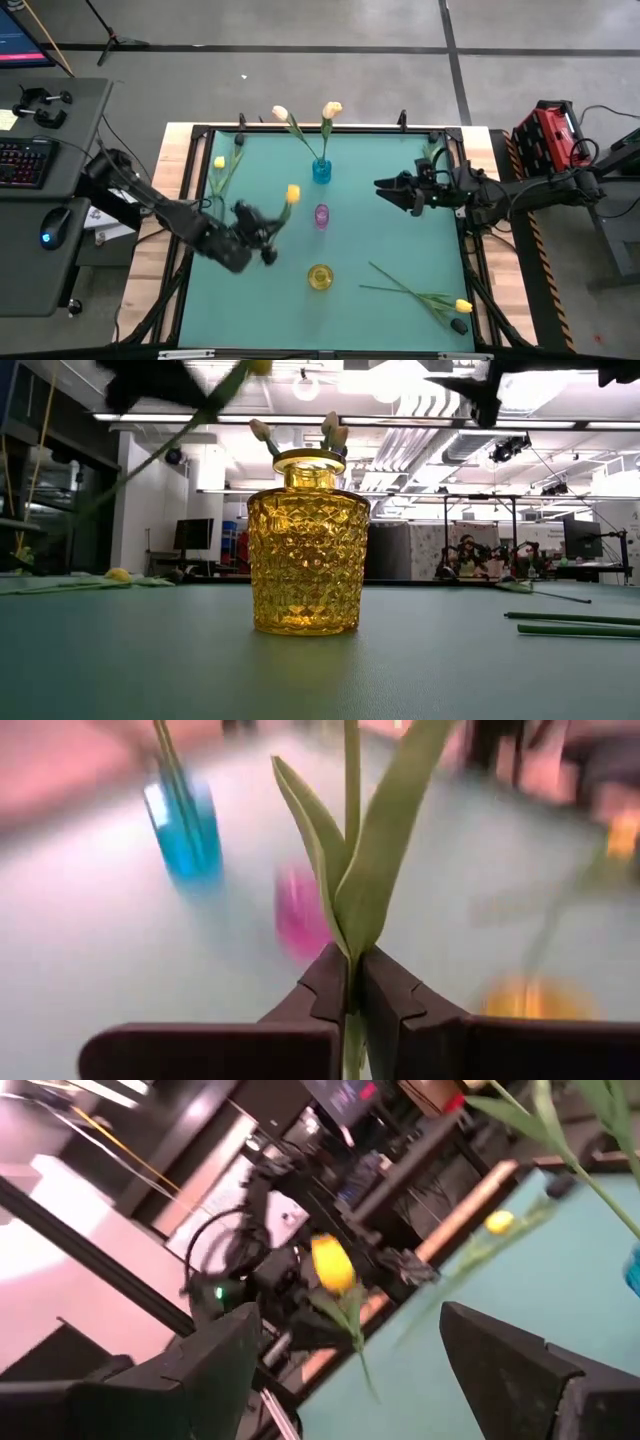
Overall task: Sort flowers into vase by color
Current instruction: Put the bottom left yellow flower into the purple vase
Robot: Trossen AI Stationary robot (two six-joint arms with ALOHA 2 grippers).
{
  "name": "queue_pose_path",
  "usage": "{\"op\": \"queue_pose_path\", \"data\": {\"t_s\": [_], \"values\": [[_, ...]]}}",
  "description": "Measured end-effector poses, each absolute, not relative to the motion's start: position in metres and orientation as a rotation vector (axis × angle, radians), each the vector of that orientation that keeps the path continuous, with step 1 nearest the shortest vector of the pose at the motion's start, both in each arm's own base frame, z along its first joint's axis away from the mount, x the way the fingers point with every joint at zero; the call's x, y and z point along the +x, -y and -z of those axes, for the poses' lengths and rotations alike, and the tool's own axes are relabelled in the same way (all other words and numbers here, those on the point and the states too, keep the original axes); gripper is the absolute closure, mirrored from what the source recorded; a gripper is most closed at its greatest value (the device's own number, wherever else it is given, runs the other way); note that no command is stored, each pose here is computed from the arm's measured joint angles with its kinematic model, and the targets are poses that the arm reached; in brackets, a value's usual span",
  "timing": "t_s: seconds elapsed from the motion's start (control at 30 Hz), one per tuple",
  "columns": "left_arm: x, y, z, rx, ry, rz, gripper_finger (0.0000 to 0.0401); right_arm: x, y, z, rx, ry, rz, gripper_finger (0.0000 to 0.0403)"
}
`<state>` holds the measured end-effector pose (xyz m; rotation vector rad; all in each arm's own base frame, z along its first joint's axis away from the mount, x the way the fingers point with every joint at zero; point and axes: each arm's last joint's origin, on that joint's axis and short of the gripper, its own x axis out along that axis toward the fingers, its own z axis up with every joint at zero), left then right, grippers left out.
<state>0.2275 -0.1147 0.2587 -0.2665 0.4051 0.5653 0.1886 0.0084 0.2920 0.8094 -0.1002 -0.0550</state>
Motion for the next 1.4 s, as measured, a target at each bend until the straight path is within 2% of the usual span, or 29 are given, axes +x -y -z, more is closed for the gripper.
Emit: {"op": "queue_pose_path", "data": {"t_s": [0.2, 0.33, 0.6, 0.83, 1.4], "values": [[0.263, 0.079, -0.313, -0.141, -0.048, -0.59, 0.04, 0.188, -0.008, -0.296, 0.762, 0.14, 0.054, 0.0105], [0.287, 0.057, -0.323, -0.054, 0.088, -0.526, 0.0401, 0.188, -0.007, -0.296, 0.752, 0.148, 0.072, 0.0105], [0.316, 0.027, -0.301, -0.12, 0.098, -0.444, 0.0401, 0.188, -0.007, -0.297, 0.745, 0.155, 0.069, 0.0105], [0.33, 0.02, -0.287, -0.117, 0.114, -0.47, 0.0401, 0.188, -0.007, -0.297, 0.745, 0.158, 0.069, 0.0105], [0.332, 0.016, -0.273, -0.083, 0.024, -0.579, 0.0401, 0.188, -0.007, -0.297, 0.746, 0.158, 0.068, 0.0105]]}}
